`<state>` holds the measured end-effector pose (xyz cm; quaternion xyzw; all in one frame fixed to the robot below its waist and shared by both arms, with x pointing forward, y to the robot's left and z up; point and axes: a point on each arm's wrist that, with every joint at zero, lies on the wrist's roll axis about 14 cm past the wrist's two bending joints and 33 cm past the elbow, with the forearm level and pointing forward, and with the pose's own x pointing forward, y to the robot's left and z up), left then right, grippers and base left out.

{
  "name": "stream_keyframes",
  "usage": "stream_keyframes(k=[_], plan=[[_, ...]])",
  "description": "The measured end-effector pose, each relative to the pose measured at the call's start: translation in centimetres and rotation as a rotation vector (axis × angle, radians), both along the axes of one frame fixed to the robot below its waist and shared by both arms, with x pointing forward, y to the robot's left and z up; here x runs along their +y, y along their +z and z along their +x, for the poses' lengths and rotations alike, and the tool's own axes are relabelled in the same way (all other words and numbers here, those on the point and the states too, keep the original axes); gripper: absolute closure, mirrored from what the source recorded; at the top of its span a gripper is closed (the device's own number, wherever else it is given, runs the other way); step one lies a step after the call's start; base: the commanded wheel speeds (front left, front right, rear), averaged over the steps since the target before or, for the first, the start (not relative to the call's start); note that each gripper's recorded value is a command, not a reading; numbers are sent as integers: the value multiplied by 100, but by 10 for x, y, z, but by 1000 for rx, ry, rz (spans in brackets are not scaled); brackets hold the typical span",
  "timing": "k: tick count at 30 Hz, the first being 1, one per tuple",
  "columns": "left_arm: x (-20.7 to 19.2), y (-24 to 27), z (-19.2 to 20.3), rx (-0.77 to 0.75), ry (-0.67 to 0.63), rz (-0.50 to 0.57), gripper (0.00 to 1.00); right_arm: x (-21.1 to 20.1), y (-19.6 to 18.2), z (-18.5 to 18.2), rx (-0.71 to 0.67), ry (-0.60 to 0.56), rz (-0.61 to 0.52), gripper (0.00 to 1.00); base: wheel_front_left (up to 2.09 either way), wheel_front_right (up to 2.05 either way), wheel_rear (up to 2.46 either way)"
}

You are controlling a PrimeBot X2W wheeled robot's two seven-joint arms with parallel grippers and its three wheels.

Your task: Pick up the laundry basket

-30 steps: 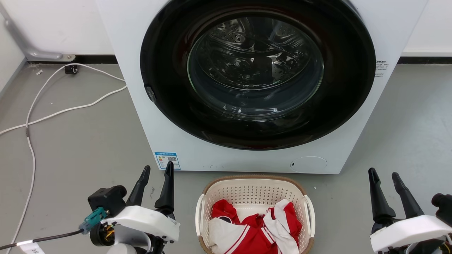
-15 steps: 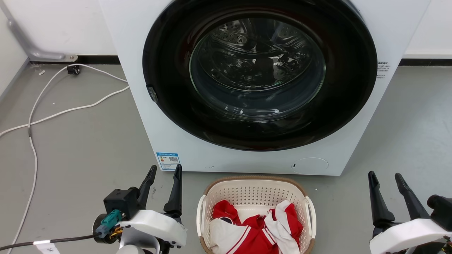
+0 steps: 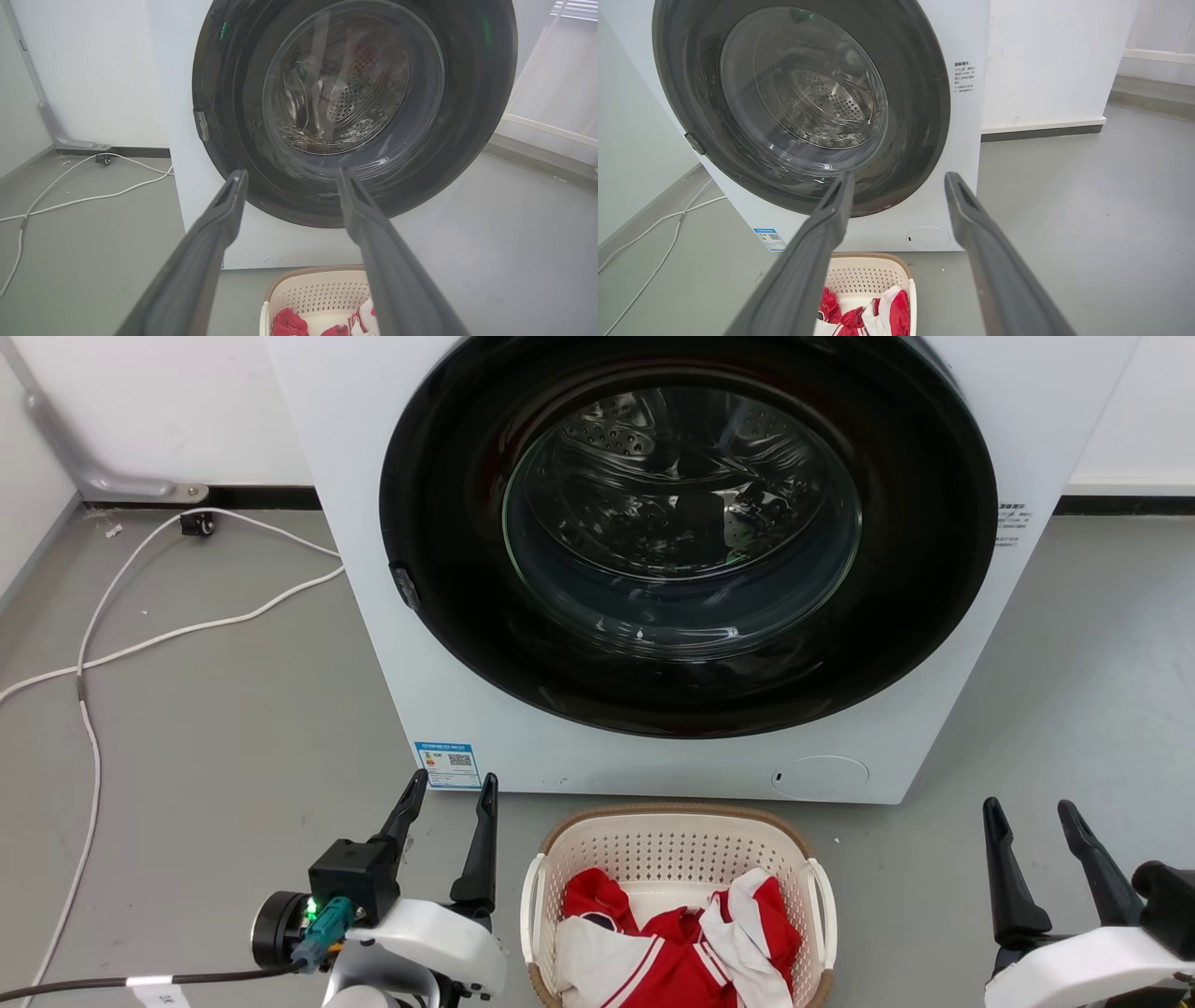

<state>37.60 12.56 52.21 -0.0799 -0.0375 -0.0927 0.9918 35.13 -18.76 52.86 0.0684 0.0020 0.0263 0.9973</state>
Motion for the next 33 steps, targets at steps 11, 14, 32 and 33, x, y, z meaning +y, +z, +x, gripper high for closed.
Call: stream_keyframes(k=[11, 14, 32, 33], plan=[[-7, 2, -2, -33, -23, 73, 0, -3, 1, -3, -16, -10, -44, 0, 0, 0, 0], [-8, 2, -2, -38, -25, 84, 0, -4, 2, -3, -23, -13, -55, 0, 0, 0, 0], [-12, 6, -4, -80, -35, 143, 0, -3, -1, -4, -33, -10, -126, 0, 0, 0, 0], [-12, 7, -4, -80, -33, 138, 0, -3, -1, -4, -32, -11, -124, 0, 0, 0, 0]])
